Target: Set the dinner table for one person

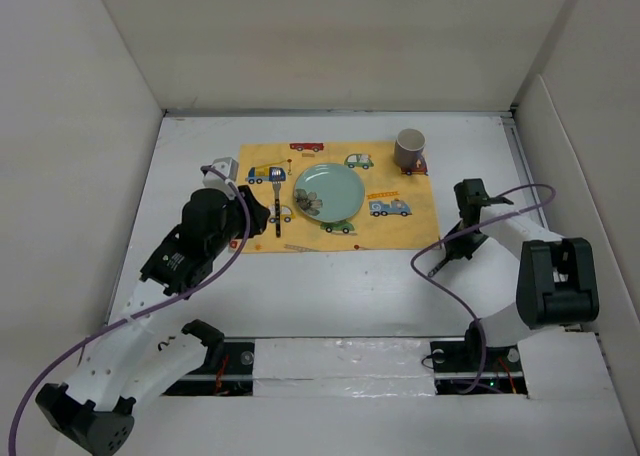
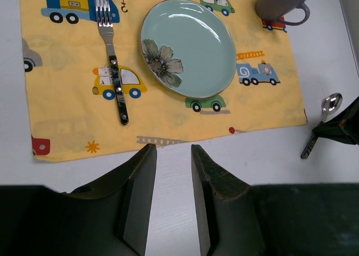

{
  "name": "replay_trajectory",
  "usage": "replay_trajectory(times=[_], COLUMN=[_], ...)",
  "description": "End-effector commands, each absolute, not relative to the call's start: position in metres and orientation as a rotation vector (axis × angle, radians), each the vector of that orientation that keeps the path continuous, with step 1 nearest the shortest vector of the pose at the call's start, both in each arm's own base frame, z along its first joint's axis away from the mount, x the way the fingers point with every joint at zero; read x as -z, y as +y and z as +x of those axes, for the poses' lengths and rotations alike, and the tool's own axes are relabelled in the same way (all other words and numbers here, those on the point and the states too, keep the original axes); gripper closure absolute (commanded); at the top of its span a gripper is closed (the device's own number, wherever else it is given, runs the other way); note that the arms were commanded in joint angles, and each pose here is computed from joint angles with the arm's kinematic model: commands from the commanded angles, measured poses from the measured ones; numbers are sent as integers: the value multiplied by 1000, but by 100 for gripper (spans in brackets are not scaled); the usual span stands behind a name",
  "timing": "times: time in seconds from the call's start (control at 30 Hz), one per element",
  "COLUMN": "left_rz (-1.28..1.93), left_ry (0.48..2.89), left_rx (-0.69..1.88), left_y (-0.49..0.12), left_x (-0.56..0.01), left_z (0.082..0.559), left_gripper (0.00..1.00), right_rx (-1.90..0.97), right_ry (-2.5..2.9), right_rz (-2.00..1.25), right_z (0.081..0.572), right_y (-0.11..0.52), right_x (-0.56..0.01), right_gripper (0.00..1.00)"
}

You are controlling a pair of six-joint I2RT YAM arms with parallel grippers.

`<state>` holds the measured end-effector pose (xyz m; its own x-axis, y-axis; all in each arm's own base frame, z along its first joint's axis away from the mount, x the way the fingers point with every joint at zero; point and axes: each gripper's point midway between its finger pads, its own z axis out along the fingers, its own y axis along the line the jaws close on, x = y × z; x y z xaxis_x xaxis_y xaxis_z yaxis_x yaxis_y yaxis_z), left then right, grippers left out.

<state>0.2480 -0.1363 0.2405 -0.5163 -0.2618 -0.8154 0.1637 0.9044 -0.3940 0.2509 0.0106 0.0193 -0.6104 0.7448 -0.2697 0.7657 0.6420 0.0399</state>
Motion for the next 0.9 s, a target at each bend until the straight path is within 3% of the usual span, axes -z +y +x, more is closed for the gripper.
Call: replay_trajectory(times=[0.0,0.1,0.23,0.37,0.6,0.87], left_rz=[-60,-62,-63,-55,-58,-74], left_ry=[2003,2005,2018,2024,2040,2033], left_rx=[535,538,540,550,577,586], left_y=[-139,-140,-144,-151,-163,-167], left_x=[-245,-245,-244,-245,-245,-247], left_z=[253,254,259,268,281,287], left_gripper=[72,72,72,72,71,71], right_rx=[234,192,-59,-235,-313,-234], right_ry=[2584,2457,2329,2391,2549,2688], right_rz=[1167,1036,705,334,63,7], right_z=[256,282,338,368,404,428], right_y=[-4,-3,44,113,180,187], right_x=[-36,-88,-174,-199,-157,-100], right_gripper=[100,100,100,100,100,100])
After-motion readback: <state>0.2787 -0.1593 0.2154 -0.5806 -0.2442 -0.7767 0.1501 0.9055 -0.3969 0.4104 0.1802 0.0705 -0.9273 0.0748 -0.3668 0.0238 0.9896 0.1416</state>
